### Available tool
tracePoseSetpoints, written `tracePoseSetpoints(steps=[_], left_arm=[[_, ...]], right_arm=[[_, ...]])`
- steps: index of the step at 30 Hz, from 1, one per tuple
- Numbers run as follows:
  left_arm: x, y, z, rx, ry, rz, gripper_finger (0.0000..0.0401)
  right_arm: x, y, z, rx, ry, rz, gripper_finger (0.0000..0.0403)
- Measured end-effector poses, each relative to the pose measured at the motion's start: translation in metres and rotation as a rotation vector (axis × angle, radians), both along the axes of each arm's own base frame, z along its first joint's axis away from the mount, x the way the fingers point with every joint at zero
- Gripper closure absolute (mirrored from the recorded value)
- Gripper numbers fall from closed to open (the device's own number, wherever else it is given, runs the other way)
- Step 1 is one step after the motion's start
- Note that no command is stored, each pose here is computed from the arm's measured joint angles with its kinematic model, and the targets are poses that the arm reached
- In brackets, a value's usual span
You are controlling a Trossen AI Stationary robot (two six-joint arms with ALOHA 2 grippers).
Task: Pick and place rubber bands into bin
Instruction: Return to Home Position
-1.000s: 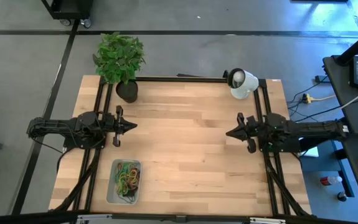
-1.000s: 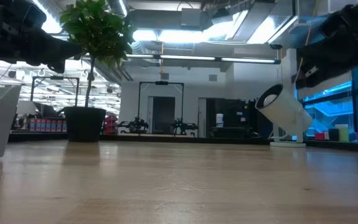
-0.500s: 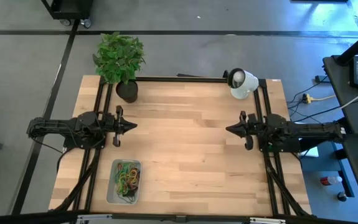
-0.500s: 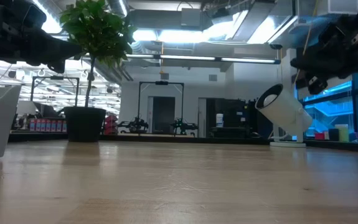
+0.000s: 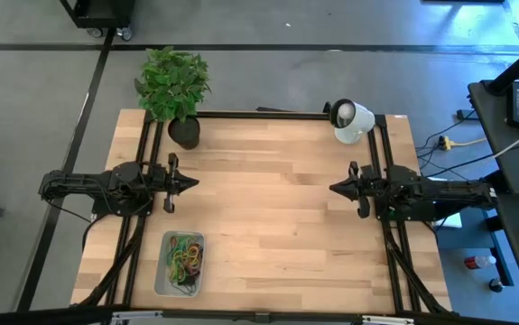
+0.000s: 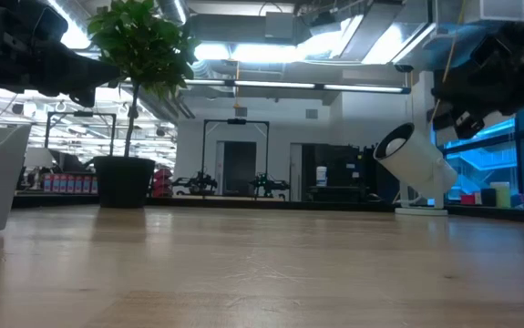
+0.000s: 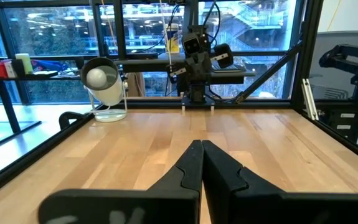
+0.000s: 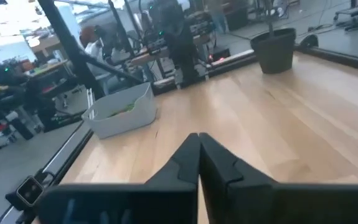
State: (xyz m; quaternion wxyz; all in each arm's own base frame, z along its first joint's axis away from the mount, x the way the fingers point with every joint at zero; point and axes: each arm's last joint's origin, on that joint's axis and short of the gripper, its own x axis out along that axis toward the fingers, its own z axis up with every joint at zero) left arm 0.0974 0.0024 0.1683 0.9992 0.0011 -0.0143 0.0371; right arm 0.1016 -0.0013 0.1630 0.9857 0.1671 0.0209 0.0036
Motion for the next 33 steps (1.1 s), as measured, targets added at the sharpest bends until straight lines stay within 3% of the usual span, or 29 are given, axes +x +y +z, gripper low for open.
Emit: tracePoseSetpoints(steps=[8,33], left_arm=[[0.0,0.0,0.0,0.0,0.0,0.0,0.0399],[0.0,0.0,0.0,0.0,0.0,0.0,0.0399]], right_arm=[[0.0001,0.0,-0.0002,0.002,0.002,0.001,0.0376],[0.0001,0.0,-0.0001,0.001,0.002,0.001,0.0383]])
